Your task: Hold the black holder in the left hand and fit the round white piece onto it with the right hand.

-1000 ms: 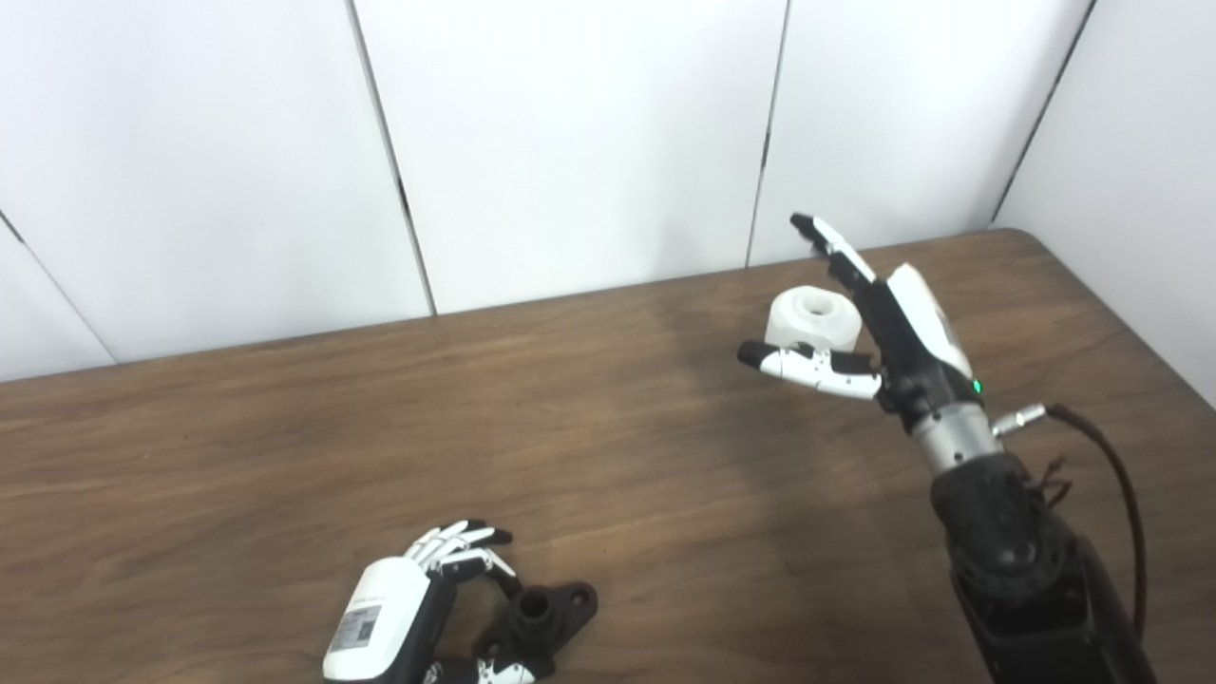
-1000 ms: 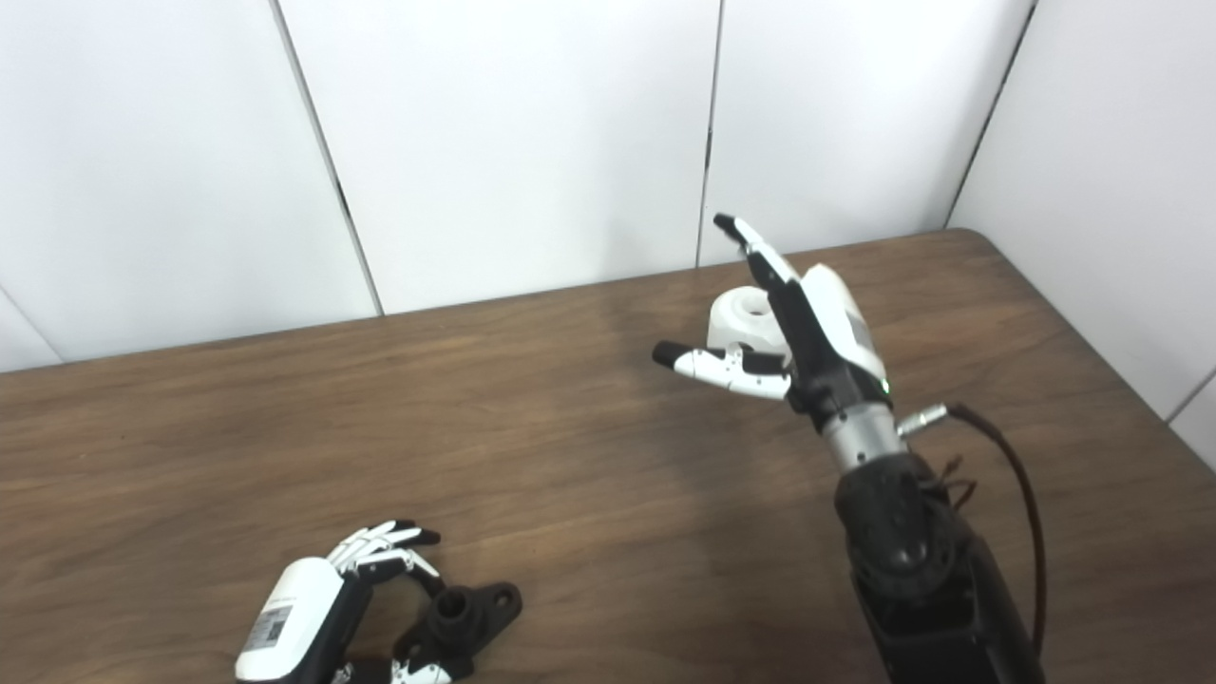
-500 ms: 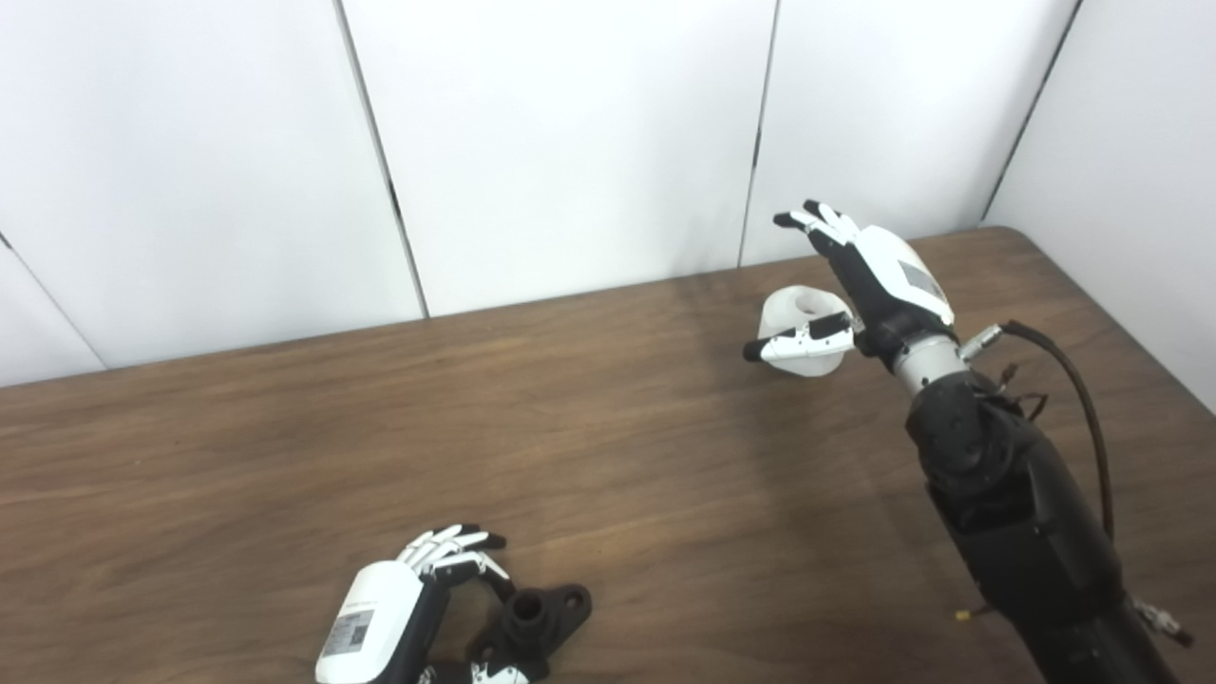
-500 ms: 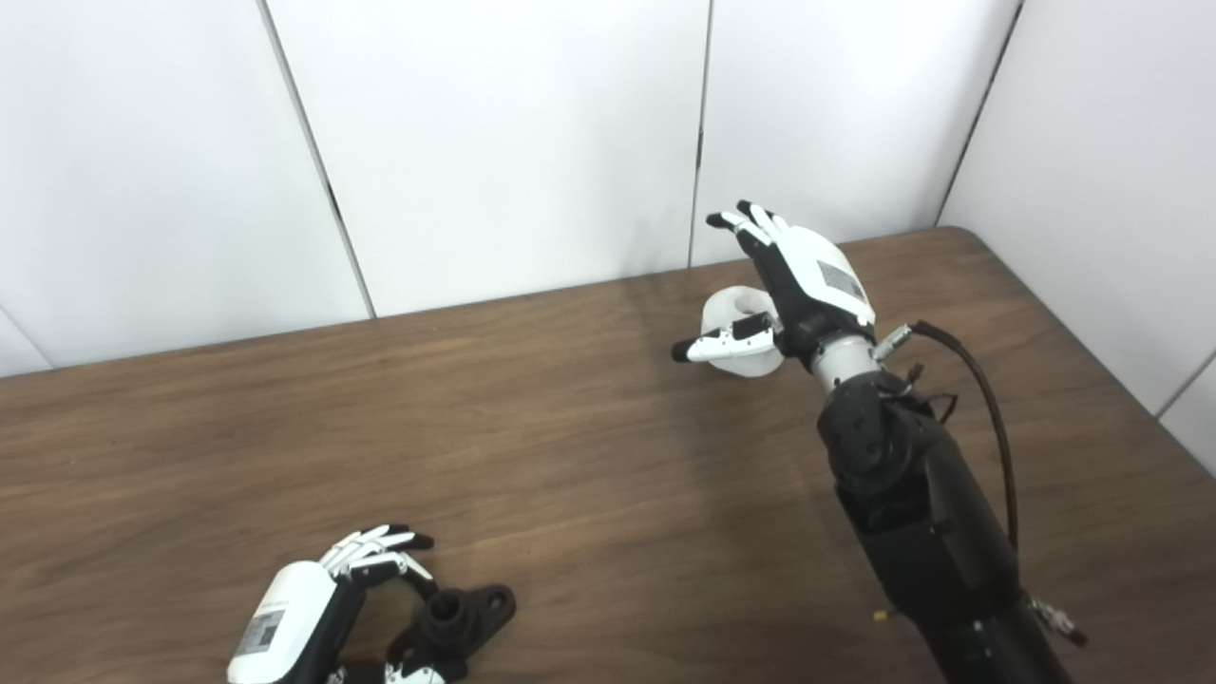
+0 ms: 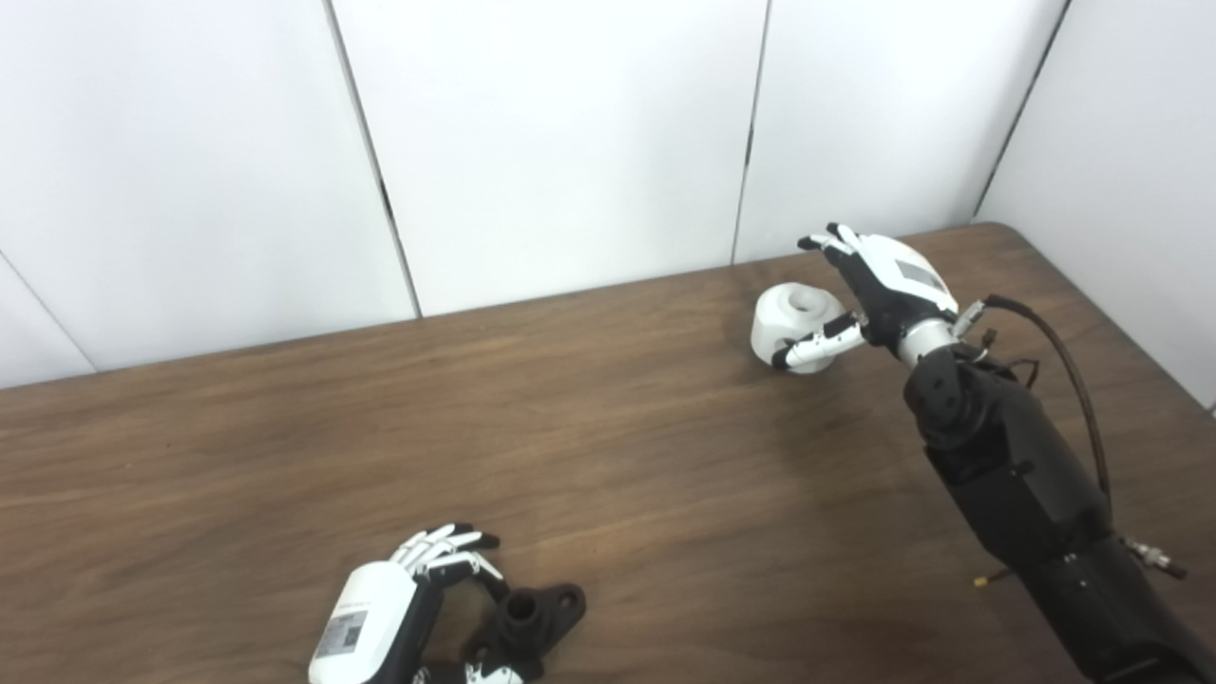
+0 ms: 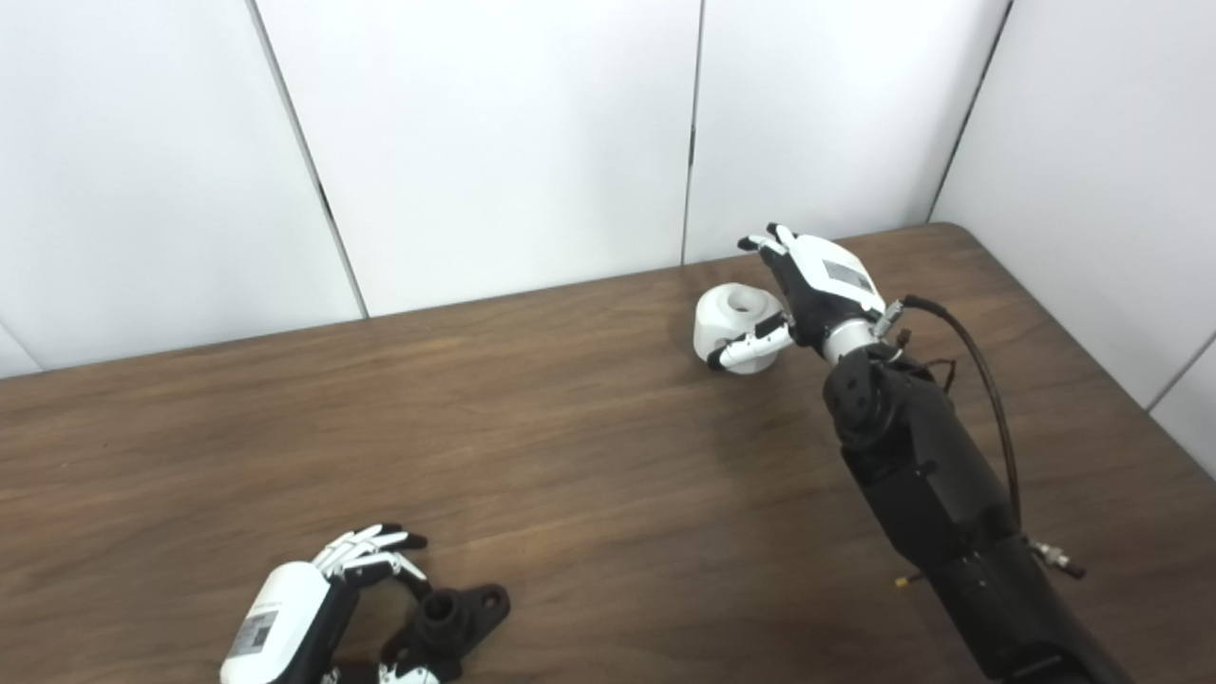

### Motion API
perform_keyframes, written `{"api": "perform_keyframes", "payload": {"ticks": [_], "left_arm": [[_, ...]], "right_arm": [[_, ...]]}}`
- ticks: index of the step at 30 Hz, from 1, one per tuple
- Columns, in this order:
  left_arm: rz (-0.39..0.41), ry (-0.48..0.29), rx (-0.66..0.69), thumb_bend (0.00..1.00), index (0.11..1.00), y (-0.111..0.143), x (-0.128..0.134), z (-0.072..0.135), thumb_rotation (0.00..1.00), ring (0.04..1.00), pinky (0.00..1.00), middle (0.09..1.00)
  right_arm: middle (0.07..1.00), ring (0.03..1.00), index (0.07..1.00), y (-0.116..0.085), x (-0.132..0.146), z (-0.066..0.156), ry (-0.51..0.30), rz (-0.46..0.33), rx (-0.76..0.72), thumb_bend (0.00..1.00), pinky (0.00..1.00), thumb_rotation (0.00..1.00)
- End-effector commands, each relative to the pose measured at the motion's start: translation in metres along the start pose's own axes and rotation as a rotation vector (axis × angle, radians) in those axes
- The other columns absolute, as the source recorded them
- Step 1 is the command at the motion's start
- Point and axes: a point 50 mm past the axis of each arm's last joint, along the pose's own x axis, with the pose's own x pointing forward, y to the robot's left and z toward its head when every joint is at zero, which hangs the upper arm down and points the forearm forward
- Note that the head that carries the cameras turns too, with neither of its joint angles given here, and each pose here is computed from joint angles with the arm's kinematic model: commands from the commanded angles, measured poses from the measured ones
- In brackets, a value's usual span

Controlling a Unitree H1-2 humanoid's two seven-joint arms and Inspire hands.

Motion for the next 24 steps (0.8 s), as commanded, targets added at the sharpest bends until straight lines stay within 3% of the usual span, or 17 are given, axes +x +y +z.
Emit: {"api": "perform_keyframes", "payload": {"ticks": [1, 14, 24], "left_arm": [[-0.028, 0.040, 0.041, 0.52, 0.487, 0.000, -0.005, -0.007, 0.04, 0.871, 0.87, 0.792], [-0.034, 0.040, 0.049, 0.52, 0.487, 0.000, -0.005, -0.005, 0.04, 0.870, 0.87, 0.793], [-0.033, 0.038, 0.043, 0.52, 0.487, 0.000, -0.005, -0.004, 0.04, 0.872, 0.87, 0.793]], "right_arm": [[1.000, 1.000, 0.888, -0.029, 0.011, 0.010, -0.042, -0.095, -0.035, 0.86, 1.00, 0.30], [0.983, 1.000, 0.870, -0.022, 0.023, 0.006, -0.038, -0.065, -0.080, 0.83, 1.00, 0.30], [0.955, 1.000, 0.755, -0.019, 0.023, 0.011, -0.059, -0.072, -0.068, 0.80, 1.00, 0.28]]}}
